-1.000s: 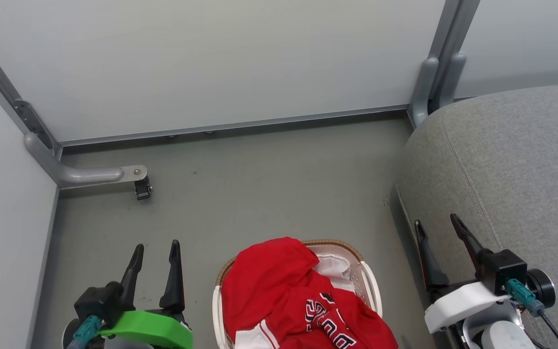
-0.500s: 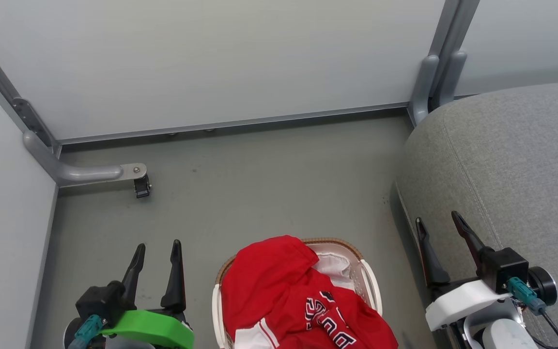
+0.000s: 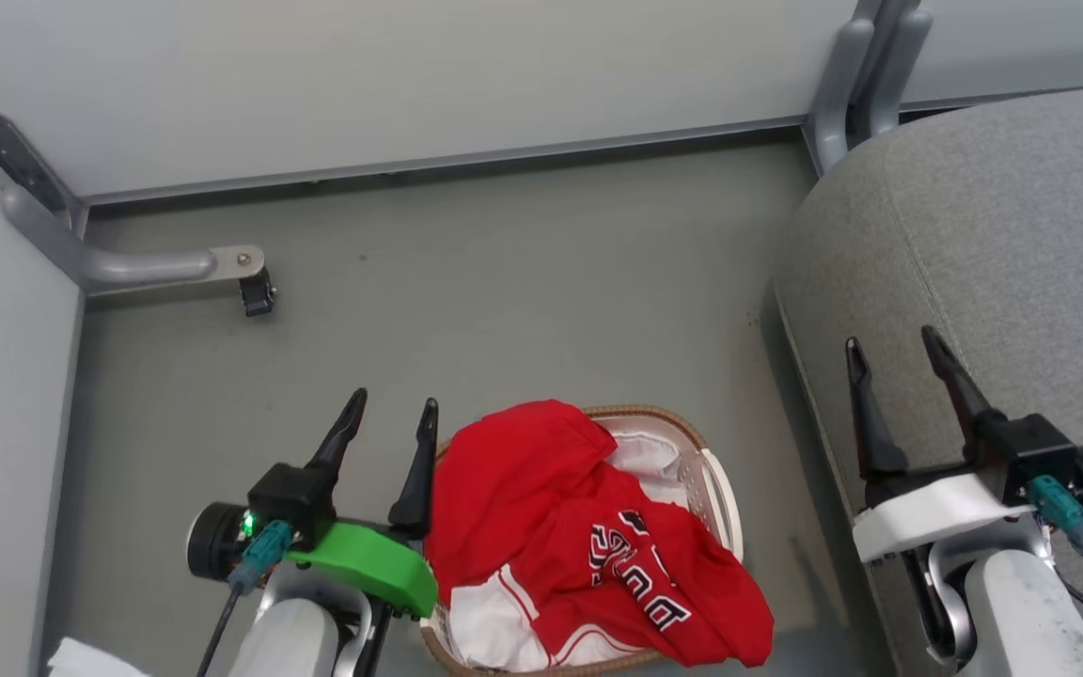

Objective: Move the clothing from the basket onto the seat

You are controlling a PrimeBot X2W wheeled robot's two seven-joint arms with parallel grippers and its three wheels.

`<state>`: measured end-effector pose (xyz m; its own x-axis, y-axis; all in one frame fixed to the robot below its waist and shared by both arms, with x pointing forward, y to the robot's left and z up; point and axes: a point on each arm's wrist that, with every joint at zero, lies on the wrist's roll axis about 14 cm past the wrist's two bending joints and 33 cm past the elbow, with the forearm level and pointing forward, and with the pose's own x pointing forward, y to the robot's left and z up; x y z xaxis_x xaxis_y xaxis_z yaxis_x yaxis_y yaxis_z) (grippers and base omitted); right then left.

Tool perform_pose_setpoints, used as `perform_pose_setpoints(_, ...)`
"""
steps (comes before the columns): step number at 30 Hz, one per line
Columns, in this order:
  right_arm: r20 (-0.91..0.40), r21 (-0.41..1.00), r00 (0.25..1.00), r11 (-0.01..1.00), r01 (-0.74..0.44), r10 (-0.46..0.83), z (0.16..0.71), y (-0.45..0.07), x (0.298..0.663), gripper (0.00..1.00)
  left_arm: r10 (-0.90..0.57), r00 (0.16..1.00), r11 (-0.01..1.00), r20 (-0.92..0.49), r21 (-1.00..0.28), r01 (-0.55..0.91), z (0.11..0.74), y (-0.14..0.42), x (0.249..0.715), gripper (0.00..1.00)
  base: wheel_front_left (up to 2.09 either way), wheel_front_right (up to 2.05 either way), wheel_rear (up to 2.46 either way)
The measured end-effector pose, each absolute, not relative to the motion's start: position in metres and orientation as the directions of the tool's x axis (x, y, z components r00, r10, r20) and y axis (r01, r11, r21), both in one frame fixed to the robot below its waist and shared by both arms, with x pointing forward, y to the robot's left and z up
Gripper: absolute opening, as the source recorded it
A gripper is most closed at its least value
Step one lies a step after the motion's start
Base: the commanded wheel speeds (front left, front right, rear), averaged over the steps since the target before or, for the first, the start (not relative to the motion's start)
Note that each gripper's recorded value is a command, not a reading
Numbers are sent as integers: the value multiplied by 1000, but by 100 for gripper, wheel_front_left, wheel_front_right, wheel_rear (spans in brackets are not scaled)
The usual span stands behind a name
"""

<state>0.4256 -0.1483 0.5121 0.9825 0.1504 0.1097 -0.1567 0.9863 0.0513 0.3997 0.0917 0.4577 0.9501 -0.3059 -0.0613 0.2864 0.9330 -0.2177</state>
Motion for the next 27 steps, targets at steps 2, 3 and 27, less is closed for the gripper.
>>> perform_pose_setpoints(2, 115, 46, 984, 989, -143, 137, 512, -153, 435, 100, -348, 934, 924, -87, -198, 326, 449, 82, 408, 100, 0, 0, 0)
perform_pose_setpoints(3, 120, 44, 984, 989, -140, 134, 512, -154, 440, 100, -367, 925, 920, -98, -188, 345, 445, 78, 414, 100, 0, 0, 0)
perform_pose_setpoints(27, 136, 19, 990, 999, -45, 42, 470, -193, 513, 100, -721, 463, 598, -516, -126, 791, 257, -28, 427, 100, 0, 0, 0)
